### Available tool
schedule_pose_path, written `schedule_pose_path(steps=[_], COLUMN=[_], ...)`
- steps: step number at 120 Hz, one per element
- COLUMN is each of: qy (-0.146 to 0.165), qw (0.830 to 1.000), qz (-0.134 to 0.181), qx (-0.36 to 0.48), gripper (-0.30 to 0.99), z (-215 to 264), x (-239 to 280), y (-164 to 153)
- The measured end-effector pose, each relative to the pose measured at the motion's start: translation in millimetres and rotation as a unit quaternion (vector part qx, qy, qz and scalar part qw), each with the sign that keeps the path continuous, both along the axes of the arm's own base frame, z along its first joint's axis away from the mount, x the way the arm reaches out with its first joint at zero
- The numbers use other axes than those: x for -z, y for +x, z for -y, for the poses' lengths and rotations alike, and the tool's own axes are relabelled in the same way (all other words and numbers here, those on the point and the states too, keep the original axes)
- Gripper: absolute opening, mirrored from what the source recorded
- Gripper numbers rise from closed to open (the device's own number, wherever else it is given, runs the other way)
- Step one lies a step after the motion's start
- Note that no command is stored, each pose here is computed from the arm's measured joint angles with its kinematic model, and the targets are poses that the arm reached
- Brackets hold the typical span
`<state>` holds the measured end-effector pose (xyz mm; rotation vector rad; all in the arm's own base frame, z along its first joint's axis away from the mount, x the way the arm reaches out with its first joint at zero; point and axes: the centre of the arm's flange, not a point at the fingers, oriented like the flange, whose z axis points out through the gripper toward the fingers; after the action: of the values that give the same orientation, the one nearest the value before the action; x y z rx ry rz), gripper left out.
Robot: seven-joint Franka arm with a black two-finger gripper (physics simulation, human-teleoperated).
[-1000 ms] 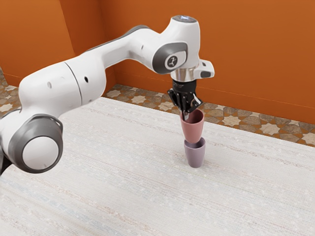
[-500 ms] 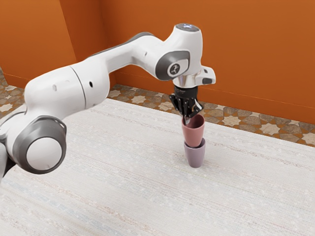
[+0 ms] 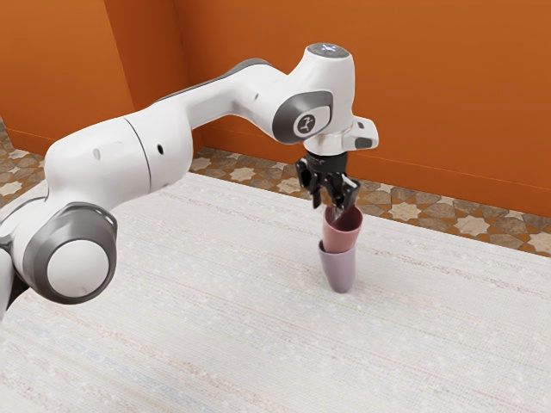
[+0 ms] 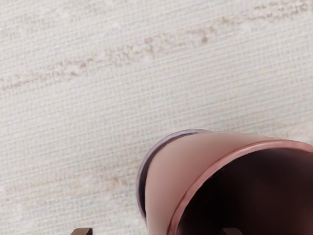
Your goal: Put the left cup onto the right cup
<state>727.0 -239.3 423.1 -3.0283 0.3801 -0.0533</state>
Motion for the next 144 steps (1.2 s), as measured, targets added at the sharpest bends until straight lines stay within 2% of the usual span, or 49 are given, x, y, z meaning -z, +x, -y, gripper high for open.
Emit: schedule_pose_path(steps=[19, 44, 73, 103, 144], qy=[-0.001, -0.001, -0.001, -0.003, 0.022], qw=[1.0, 1.0, 1.0, 1.0, 1.0], qz=[0.0, 0.0, 0.003, 0.025, 0.019], qx=[-0.001, -0.001, -0.001, 0.004, 0.009], gripper=[0.56, 0.64, 0.68, 0.69, 0.69], z=[0, 0, 2, 7, -1], x=[0, -1, -11, -54, -91], y=[0, 0, -3, -16, -57])
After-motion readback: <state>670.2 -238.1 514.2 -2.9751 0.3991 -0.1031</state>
